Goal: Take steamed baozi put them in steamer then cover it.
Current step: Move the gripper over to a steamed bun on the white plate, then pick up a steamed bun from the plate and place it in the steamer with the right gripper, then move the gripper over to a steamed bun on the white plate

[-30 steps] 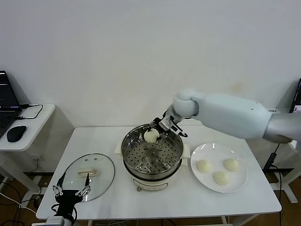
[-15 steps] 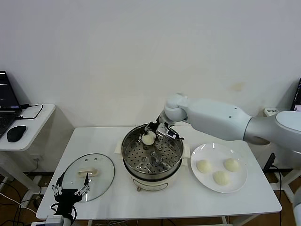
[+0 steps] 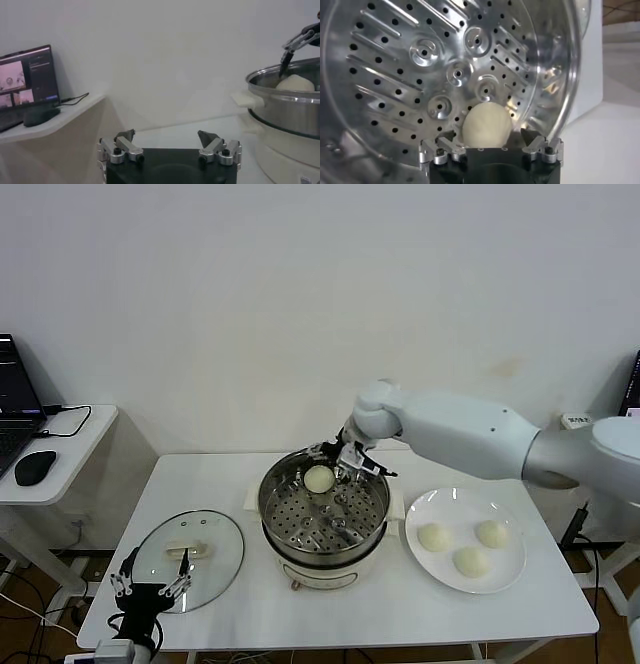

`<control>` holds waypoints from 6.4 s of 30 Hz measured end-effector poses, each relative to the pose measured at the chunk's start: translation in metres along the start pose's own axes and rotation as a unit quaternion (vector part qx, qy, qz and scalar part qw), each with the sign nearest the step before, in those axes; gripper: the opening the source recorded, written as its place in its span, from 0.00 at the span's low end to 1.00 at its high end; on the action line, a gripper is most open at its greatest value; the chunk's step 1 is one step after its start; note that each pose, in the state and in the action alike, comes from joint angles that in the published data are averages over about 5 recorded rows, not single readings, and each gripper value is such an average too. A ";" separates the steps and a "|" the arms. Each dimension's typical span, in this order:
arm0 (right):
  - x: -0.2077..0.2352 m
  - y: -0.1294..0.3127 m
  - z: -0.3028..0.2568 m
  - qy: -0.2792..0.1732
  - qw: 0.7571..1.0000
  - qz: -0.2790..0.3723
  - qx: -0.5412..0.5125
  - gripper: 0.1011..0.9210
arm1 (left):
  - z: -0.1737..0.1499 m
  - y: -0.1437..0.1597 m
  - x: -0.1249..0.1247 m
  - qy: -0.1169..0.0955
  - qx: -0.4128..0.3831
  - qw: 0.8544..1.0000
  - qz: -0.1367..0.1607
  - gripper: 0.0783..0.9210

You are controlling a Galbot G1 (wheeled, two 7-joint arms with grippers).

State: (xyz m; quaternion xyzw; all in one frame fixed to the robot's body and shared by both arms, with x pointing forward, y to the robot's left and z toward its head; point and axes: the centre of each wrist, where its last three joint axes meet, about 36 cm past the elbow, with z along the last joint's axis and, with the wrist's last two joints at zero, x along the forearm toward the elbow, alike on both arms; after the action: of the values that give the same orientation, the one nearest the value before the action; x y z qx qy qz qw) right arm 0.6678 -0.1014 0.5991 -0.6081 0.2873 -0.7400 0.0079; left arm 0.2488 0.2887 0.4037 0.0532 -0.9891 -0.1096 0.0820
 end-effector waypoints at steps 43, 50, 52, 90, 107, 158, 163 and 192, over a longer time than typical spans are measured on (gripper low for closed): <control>0.060 0.248 0.008 0.090 0.885 -0.080 -0.450 0.88 | 0.001 0.016 -0.002 0.004 -0.013 1.000 -0.009 0.88; 0.026 0.260 0.011 0.082 0.878 -0.092 -0.462 0.88 | 0.002 0.018 -0.001 0.006 -0.014 1.000 -0.012 0.88; 0.017 0.263 0.012 0.079 0.877 -0.094 -0.464 0.88 | 0.003 0.019 -0.001 0.007 -0.014 1.000 -0.013 0.88; -0.031 0.268 0.025 0.080 0.865 -0.088 -0.488 0.60 | 0.002 0.017 -0.003 0.003 -0.009 1.000 -0.016 0.88; 0.095 0.177 0.051 0.093 0.873 -0.022 -0.479 0.61 | -0.003 0.017 -0.006 -0.005 -0.012 1.000 -0.010 0.88; -0.041 -0.048 -0.096 0.004 0.873 -0.034 -0.487 0.67 | -0.001 0.017 -0.012 -0.008 -0.001 1.000 -0.021 0.88; -0.034 -0.050 -0.093 0.001 0.872 -0.032 -0.488 0.83 | -0.001 0.018 -0.013 -0.008 -0.003 1.000 -0.021 0.88; 0.122 0.151 -0.003 0.053 0.905 -0.074 -0.416 0.88 | 0.004 0.018 -0.011 -0.001 -0.013 1.000 -0.013 0.88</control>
State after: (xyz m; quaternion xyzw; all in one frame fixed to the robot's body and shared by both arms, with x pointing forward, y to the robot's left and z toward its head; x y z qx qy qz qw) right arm 0.5826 -0.2704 0.6420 -0.5358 0.5232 -0.5824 -0.3162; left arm 0.2577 0.3083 0.4019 0.0654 -0.9869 -0.1232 0.0807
